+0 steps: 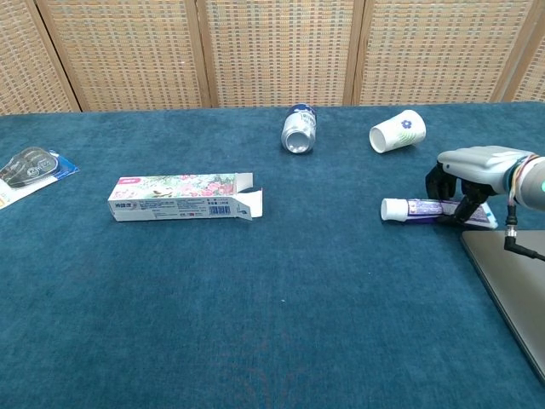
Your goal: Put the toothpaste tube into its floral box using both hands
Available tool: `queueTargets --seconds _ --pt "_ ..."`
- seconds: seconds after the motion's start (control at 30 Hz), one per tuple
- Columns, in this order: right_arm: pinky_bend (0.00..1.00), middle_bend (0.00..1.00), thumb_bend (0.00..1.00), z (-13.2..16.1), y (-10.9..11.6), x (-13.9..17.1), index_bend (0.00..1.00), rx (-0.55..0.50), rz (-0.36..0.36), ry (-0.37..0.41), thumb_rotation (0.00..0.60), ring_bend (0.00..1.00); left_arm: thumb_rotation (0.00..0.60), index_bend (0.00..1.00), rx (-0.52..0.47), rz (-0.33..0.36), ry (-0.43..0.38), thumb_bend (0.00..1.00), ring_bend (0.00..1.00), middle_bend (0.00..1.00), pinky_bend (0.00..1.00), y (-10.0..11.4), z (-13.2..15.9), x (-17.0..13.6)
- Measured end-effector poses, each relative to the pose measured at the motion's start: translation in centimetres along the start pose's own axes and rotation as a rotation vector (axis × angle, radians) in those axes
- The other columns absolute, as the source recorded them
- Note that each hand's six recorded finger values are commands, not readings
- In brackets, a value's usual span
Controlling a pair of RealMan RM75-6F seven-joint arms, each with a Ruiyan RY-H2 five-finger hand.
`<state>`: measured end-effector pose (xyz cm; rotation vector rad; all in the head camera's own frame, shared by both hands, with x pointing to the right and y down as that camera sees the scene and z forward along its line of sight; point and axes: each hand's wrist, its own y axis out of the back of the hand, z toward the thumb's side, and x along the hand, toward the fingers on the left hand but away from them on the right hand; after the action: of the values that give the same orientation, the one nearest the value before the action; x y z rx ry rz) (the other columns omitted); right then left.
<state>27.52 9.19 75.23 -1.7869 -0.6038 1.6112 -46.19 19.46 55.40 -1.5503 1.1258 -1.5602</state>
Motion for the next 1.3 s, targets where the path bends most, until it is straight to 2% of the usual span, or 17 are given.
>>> queueTargets --seconds 0.13,0.27,0.4,0.57,0.73,1.0,1.17,1.27,1.3 --pt "0.39 0.6 0.47 -0.2 1.3 0.6 0.61 0.001 -0.032 0.03 0.6 0.42 0.6 0.0 -0.007 -0.005 -0.014 0.18 0.0 0.0 0.0 0.1 0.4 0.4" --pt "0.39 0.6 0.47 -0.5 3.3 1.6 0.61 0.012 -0.076 0.064 0.6 0.42 0.6 0.0 -0.006 0.018 -0.056 0.18 0.0 0.0 0.0 1.0 1.6 1.8" --pt "0.39 0.6 0.47 -1.0 5.4 3.0 0.61 0.03 -0.118 0.094 0.6 0.42 0.6 0.0 0.011 0.014 -0.145 0.18 0.0 0.0 0.0 1.5 4.1 4.5" --pt "0.39 0.6 0.47 -1.7 7.4 4.7 0.61 0.053 -0.162 0.116 0.6 0.42 0.6 0.0 0.053 -0.055 -0.276 0.18 0.0 0.0 0.0 0.5 8.1 8.3" --pt "0.39 0.6 0.48 -2.4 8.4 5.9 0.61 0.079 -0.183 0.116 0.6 0.42 0.6 0.0 0.102 -0.162 -0.383 0.18 0.0 0.0 0.0 -2.7 12.3 12.4" --pt "0.39 0.6 0.5 -3.5 9.6 6.8 0.61 0.124 -0.196 0.099 0.6 0.42 0.6 0.0 0.142 -0.288 -0.427 0.18 0.0 0.0 0.0 -9.7 17.6 16.9" --pt "0.39 0.6 0.5 -3.7 9.9 6.9 0.61 0.134 -0.2 0.099 0.6 0.42 0.6 0.0 0.156 -0.319 -0.45 0.18 0.0 0.0 0.0 -12.7 21.0 18.0" --pt "0.39 0.6 0.51 -3.9 9.9 6.9 0.61 0.136 -0.195 0.094 0.6 0.42 0.6 0.0 0.164 -0.344 -0.451 0.18 0.01 0.01 0.09 -13.9 22.4 18.4" --pt "0.39 0.6 0.51 -4.0 9.9 6.9 0.61 0.137 -0.195 0.092 0.6 0.42 0.6 0.0 0.167 -0.353 -0.45 0.18 0.04 0.04 0.15 -14.2 22.8 18.6"
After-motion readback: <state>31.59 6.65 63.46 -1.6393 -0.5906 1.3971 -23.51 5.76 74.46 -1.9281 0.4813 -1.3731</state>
